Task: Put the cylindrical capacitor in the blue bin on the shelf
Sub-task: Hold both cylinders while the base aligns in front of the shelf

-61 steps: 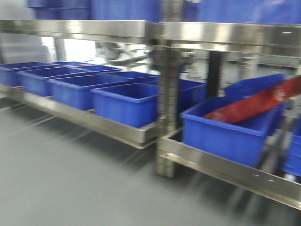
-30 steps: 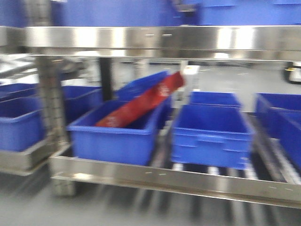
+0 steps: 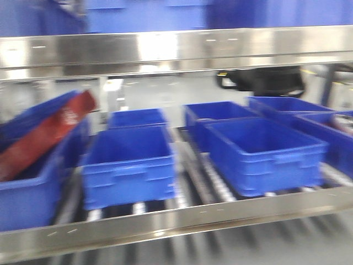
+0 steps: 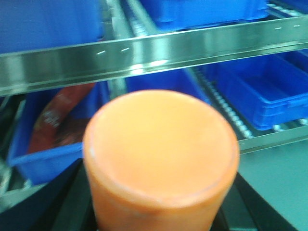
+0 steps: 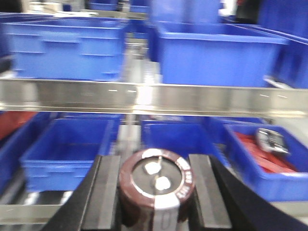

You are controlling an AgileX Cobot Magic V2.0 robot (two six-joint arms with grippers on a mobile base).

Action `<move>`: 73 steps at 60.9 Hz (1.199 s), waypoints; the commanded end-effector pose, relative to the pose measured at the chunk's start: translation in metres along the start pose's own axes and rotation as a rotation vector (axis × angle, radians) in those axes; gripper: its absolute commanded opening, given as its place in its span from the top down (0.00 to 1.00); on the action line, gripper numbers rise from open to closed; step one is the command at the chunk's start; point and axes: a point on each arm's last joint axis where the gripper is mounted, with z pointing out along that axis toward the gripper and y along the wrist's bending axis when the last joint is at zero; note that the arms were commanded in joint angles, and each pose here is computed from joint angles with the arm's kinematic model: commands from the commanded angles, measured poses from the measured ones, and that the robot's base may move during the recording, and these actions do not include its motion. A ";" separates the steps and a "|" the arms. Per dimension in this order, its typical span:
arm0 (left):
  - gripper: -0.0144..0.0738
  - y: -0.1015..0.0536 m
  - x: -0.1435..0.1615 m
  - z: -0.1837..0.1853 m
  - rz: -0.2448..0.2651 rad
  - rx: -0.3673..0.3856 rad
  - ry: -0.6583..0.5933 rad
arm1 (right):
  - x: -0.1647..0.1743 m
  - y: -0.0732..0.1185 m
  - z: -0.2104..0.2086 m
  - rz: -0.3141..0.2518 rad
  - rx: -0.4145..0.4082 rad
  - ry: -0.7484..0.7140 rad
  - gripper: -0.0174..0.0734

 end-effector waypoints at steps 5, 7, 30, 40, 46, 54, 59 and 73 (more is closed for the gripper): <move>0.96 -0.001 -0.002 -0.002 0.004 0.010 -0.024 | -0.004 0.000 -0.001 -0.010 0.004 -0.026 0.99; 0.96 -0.001 -0.002 -0.002 0.004 0.010 -0.024 | -0.004 0.000 -0.001 -0.010 0.004 -0.026 0.99; 0.96 -0.001 -0.002 -0.002 0.004 0.010 -0.024 | -0.004 0.000 -0.001 -0.010 0.004 -0.026 0.99; 0.96 -0.001 -0.002 -0.002 0.004 0.010 -0.024 | -0.004 0.000 -0.001 -0.010 0.004 -0.026 0.99; 0.96 -0.001 -0.002 -0.002 0.004 0.010 -0.024 | -0.004 0.000 -0.001 -0.010 0.004 -0.026 0.99; 0.96 -0.001 -0.002 -0.002 0.004 0.010 -0.024 | -0.004 0.000 -0.001 -0.010 0.004 -0.026 0.99; 0.96 -0.001 -0.002 -0.002 0.004 0.010 -0.024 | -0.004 0.000 -0.001 -0.010 0.004 -0.026 0.99; 0.96 -0.001 -0.002 -0.002 0.004 0.010 -0.024 | -0.004 0.000 -0.001 -0.010 0.004 -0.026 0.99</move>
